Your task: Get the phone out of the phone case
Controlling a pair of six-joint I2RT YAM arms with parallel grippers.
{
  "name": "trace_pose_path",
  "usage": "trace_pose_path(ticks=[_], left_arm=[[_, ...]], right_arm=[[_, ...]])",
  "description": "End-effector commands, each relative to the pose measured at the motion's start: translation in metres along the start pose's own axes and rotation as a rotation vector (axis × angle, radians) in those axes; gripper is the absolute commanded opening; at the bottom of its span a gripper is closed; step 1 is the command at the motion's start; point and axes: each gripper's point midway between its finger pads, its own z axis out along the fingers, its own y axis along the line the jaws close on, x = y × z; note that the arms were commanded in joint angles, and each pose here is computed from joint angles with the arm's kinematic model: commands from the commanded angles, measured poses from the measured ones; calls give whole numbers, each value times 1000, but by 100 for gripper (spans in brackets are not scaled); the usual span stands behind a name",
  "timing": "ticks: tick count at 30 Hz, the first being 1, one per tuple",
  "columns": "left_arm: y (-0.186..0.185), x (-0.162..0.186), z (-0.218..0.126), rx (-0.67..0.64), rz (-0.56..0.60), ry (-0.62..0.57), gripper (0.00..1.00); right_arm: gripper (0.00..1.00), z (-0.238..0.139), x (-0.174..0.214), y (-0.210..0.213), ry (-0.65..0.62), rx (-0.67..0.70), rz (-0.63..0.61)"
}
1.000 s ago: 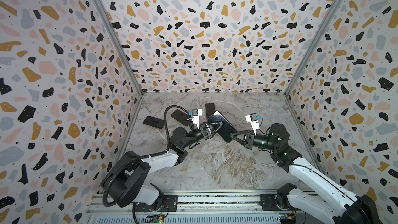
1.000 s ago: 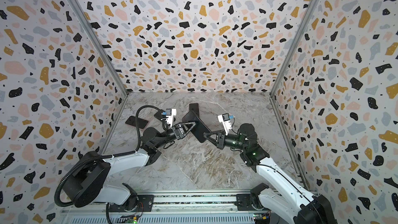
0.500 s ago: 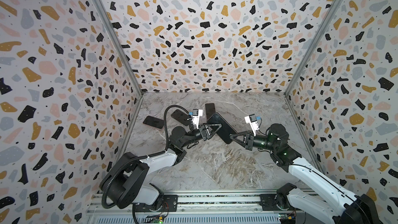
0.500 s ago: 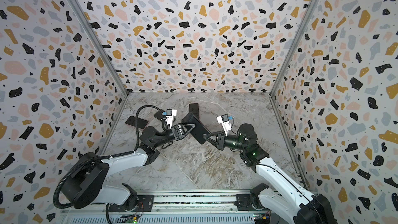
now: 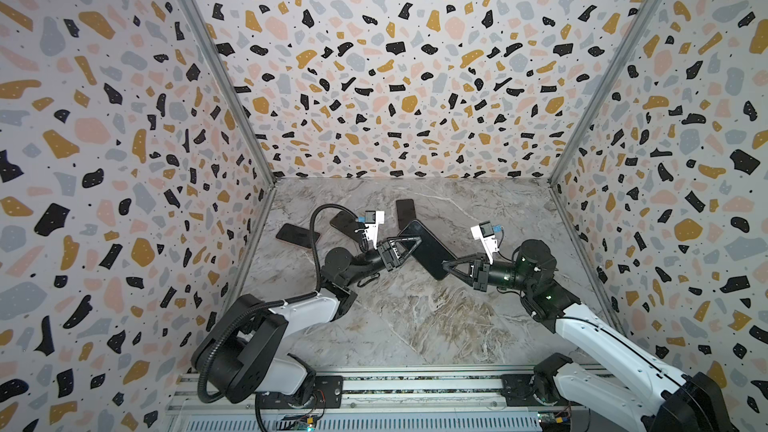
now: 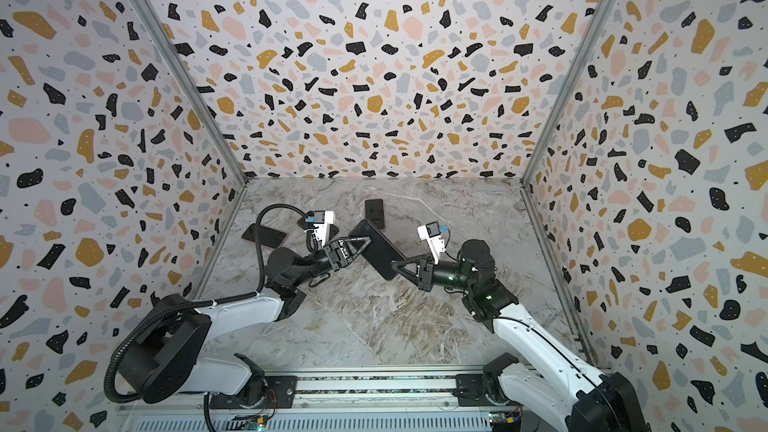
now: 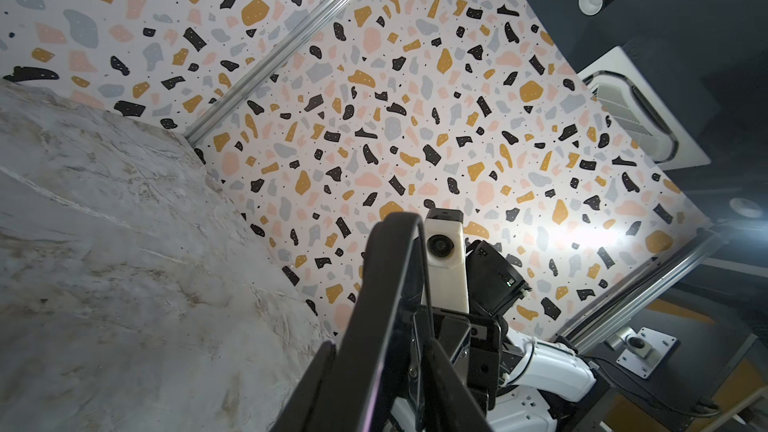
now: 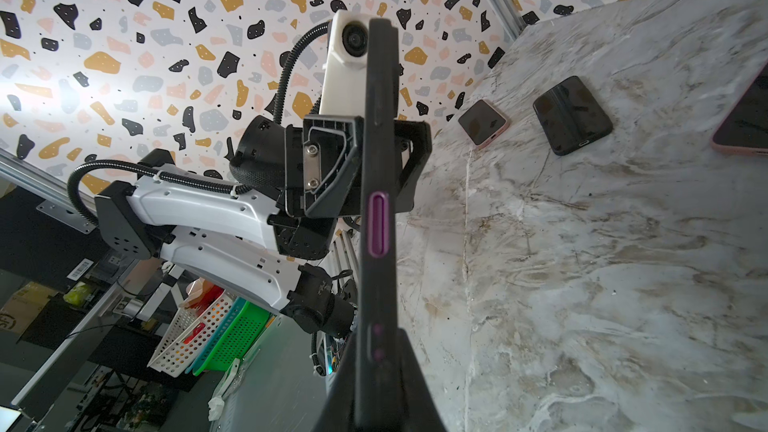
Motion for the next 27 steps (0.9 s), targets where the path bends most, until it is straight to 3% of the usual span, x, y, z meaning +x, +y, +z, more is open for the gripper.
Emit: trace_pose_path(ticks=[1, 17, 19, 24, 27], left_arm=[[-29, -8, -6, 133, 29, -41, 32], [-42, -12, -7, 209, -16, -70, 2], [-46, -15, -8, 214, -19, -85, 0], [-58, -31, -8, 206, -29, -131, 0], [-61, -41, -5, 148, -12, -151, 0]], right_arm=[[0, -3, -16, 16, -57, -49, -64], [2, 1, -17, 17, -66, -53, -78], [14, 1, -16, 16, -67, -43, -91], [56, -7, -13, 20, -94, -37, -136], [67, -15, -8, 26, -134, -37, -176]])
